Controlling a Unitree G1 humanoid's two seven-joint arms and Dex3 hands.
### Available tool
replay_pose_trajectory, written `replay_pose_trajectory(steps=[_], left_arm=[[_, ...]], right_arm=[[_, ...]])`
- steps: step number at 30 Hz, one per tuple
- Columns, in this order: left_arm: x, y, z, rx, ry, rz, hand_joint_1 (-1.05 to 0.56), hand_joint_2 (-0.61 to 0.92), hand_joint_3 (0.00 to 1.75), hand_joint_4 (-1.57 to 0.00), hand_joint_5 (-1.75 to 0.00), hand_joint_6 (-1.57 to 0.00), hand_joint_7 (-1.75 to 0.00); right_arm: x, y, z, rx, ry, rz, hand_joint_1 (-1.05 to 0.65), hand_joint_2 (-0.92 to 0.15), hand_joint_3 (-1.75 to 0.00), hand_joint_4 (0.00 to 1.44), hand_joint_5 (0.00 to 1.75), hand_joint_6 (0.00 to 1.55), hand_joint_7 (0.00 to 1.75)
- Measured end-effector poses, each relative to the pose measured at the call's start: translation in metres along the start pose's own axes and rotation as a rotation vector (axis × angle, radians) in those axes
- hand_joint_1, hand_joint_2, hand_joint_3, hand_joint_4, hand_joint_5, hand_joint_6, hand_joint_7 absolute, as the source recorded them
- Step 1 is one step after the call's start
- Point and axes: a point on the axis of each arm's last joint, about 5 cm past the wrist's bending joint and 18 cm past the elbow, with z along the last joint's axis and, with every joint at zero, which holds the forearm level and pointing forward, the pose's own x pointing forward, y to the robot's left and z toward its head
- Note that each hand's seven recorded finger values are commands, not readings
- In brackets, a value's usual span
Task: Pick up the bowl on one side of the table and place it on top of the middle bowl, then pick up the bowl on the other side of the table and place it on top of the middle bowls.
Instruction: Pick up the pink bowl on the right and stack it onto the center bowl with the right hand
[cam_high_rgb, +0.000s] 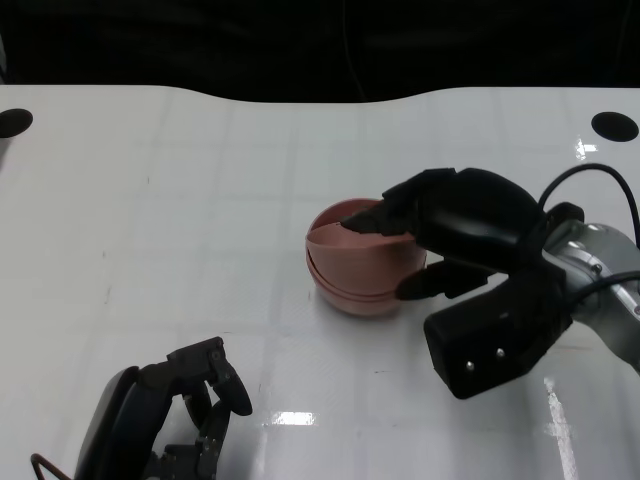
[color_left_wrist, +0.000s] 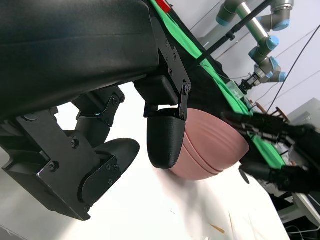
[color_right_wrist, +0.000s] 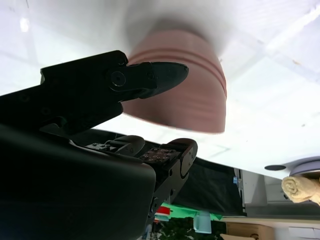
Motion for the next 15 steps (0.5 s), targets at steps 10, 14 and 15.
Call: replay_pose_trajectory(steps=[10, 14, 15], left_arm=[[0.000, 0.000, 0.000, 0.004, 0.000, -0.002, -0.04, 0.38, 1.41, -0.83, -1.75, -0.78, -1.52], [0.000, 0.000, 0.000, 0.003, 0.000, -0.002, -0.03, 0.37, 1.41, -0.83, -1.75, -0.78, -1.51], [0.000, 0.000, 0.000, 0.003, 0.000, -0.002, -0.03, 0.37, 1.41, -0.83, -1.75, -0.78, -1.51]], right_arm=[[-0.019, 0.029, 0.006, 0.013, 0.010, -0.019, -0.69, -0.92, -0.32, 0.23, 0.12, 0.33, 0.00], [-0.022, 0.036, 0.007, 0.018, 0.006, -0.028, -0.67, -0.92, -0.29, 0.25, 0.13, 0.34, 0.01], [-0.023, 0.038, 0.007, 0.024, 0.003, -0.036, -0.67, -0.92, -0.28, 0.25, 0.13, 0.34, 0.00]])
